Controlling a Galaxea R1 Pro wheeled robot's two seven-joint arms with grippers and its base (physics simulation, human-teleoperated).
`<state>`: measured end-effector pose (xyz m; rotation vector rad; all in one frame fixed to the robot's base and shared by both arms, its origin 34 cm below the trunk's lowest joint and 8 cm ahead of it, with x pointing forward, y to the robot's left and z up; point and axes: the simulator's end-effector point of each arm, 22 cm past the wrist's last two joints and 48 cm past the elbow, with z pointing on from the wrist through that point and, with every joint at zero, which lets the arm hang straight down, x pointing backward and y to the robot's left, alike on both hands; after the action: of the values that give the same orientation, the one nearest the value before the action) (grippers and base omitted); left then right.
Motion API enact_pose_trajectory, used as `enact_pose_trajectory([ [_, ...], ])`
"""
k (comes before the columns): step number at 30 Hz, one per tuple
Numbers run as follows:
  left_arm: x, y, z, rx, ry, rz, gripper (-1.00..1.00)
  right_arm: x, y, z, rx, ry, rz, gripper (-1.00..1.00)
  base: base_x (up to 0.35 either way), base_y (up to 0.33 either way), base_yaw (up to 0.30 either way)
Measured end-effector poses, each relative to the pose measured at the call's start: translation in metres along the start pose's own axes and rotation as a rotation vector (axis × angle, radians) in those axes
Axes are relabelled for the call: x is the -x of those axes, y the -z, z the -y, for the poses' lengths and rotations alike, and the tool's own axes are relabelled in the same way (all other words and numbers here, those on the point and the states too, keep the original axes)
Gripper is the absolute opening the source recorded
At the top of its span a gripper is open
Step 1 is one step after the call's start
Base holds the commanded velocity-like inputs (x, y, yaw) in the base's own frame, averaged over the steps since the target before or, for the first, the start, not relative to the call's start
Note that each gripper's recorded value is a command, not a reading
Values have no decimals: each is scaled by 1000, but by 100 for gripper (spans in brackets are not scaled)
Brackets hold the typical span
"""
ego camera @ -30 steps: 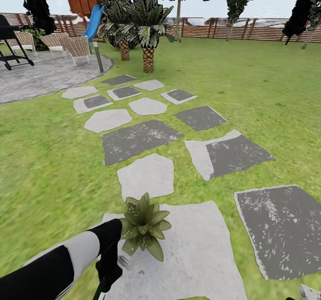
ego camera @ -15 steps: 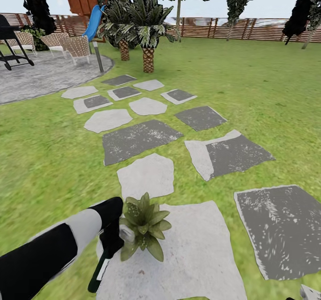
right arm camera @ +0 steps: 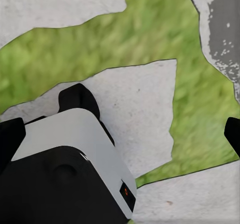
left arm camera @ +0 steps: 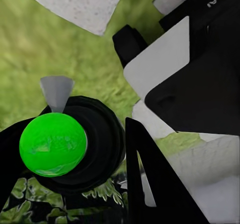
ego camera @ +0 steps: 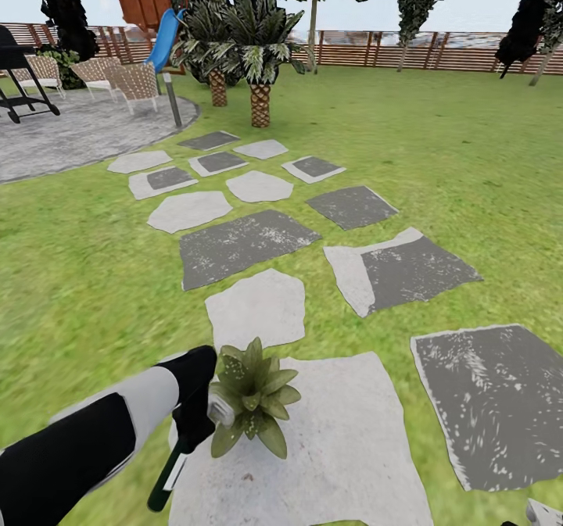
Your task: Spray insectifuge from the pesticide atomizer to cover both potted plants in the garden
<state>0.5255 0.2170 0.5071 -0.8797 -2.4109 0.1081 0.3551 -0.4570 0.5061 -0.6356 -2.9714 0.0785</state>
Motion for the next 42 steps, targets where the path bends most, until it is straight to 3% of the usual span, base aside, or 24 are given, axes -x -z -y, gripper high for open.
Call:
enact_pose_trajectory([
  [17,6,-19,-1,-2,-4,-4,-100,-1,-18,0,0,-1,0,100,0,0,0],
  [26,5,-20,-2,2,-5,-8,-100,-1,-18,0,0,-1,0,100,0,0,0],
  [42,0,-42,4,-17,-6,-28,-100,-1,-26,0,0,-1,0,100,0,0,0],
])
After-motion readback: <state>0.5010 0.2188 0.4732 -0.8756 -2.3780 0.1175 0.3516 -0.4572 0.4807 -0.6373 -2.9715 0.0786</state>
